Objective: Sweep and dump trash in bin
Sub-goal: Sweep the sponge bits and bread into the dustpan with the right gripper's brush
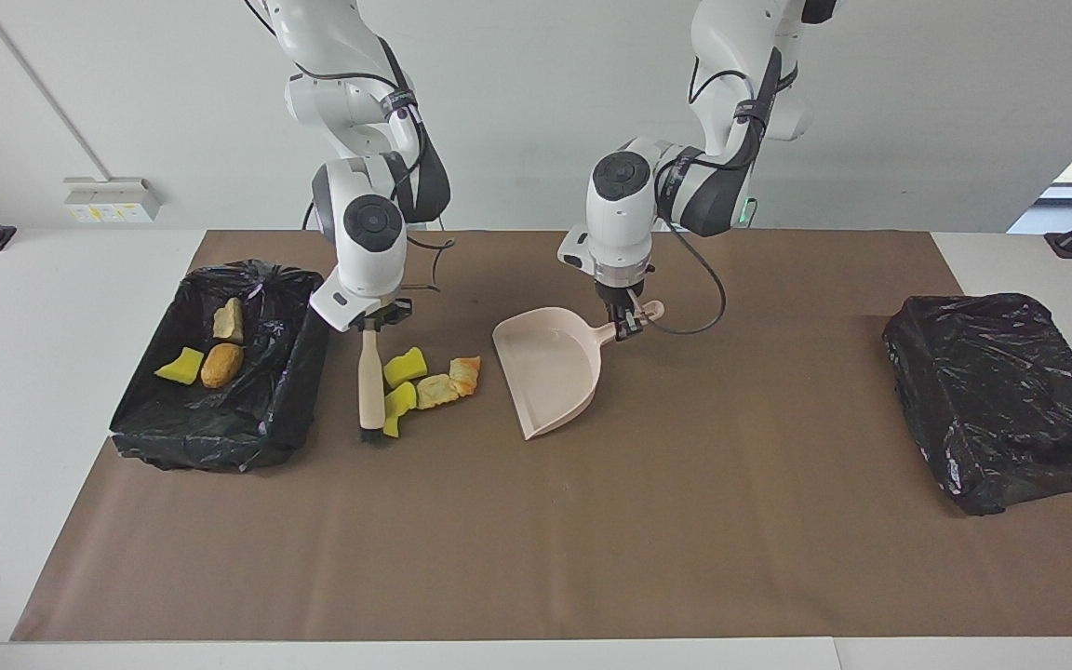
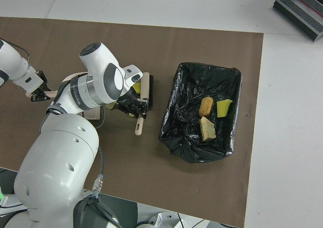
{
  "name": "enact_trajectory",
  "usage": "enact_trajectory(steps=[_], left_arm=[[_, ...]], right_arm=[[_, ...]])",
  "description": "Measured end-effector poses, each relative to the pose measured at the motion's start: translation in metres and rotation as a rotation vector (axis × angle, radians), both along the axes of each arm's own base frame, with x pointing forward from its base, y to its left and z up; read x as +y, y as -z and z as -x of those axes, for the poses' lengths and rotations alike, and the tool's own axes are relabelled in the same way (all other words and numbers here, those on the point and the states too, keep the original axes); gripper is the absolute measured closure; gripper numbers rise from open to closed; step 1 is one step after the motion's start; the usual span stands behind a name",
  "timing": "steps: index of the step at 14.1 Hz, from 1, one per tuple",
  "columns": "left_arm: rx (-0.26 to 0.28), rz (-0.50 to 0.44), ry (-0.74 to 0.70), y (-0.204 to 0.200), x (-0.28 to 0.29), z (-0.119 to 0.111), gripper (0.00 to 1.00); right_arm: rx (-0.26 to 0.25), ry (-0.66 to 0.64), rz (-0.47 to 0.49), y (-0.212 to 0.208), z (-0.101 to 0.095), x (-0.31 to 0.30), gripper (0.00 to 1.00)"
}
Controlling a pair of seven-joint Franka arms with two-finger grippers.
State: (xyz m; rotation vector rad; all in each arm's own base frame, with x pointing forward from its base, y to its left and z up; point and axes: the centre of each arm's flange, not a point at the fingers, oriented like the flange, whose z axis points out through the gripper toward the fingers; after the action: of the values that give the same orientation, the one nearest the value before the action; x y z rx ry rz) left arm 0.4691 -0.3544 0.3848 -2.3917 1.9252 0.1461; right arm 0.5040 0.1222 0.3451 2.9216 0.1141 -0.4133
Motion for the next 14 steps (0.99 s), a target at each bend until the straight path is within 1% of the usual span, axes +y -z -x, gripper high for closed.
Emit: enact_trajectory(steps=[3,6,8,10,14], left_arm=[[0.002,-0.001,0.000,0.001,0.001,0.001,0.67],[0.003,-0.003,-0.001,0.002,0.001,0.001,0.67],[0.004,-0.004,-0.003,0.002,0.003,0.001,0.67],[0.005,-0.005,-0.004,0.002,0.004,0.001,0.67],[0.004,-0.005,-0.006,0.003,0.005,0.000,0.67]], right_arm=[[0.041,0.052,-0.074,0.008,0.010,0.011,0.74],[0.072,0.074,-0.159,0.011,0.020,0.039,0.74],[0.095,0.096,-0.246,0.010,0.025,0.060,0.74],[0.100,0.124,-0.327,0.009,0.031,0.084,0.74],[0.136,0.150,-0.429,0.007,0.044,0.121,0.74]])
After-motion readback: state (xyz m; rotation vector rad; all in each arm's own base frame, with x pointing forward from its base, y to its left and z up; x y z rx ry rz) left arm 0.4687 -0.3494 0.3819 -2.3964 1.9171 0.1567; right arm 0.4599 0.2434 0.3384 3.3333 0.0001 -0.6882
